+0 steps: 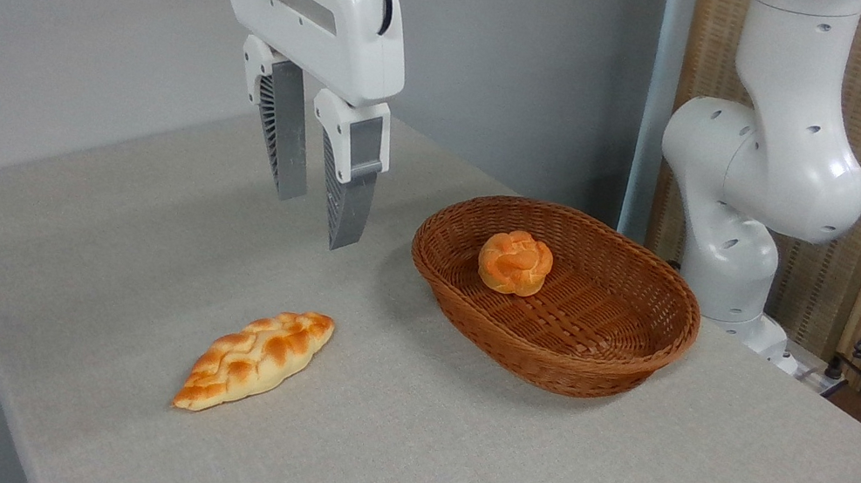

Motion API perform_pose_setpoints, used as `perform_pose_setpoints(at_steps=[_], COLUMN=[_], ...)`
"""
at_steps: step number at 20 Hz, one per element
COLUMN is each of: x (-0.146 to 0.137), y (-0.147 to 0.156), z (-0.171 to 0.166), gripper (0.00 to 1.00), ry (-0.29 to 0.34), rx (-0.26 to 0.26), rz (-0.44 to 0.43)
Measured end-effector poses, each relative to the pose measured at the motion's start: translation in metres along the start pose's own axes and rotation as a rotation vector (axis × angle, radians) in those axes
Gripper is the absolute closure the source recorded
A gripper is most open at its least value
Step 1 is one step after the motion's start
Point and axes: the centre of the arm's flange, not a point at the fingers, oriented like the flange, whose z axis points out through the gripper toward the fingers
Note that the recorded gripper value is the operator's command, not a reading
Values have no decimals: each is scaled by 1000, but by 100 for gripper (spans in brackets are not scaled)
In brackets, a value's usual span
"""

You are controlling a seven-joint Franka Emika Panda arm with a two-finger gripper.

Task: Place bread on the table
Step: 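Move the open gripper over the wicker basket toward the round orange bun, then lower the gripper onto the round bun and close on it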

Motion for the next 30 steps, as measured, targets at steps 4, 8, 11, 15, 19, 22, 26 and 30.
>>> perform_pose_setpoints(at_steps=[4,8,11,15,19,22,26,30], x=[-2,-9,-22,-42,-62,-90,-108,-99], y=[-1,5,18,62,119,144,180,214], z=[0,2,9,28,67,88,107,112], gripper=[0,0,0,0,0,0,0,0], ry=[-1,-14,-31,-66,-137,-168,-193,-205], rx=[-1,-13,-38,-78,-125,-148,-161,-157], rz=[-3,-5,-4,39,143,168,229,323])
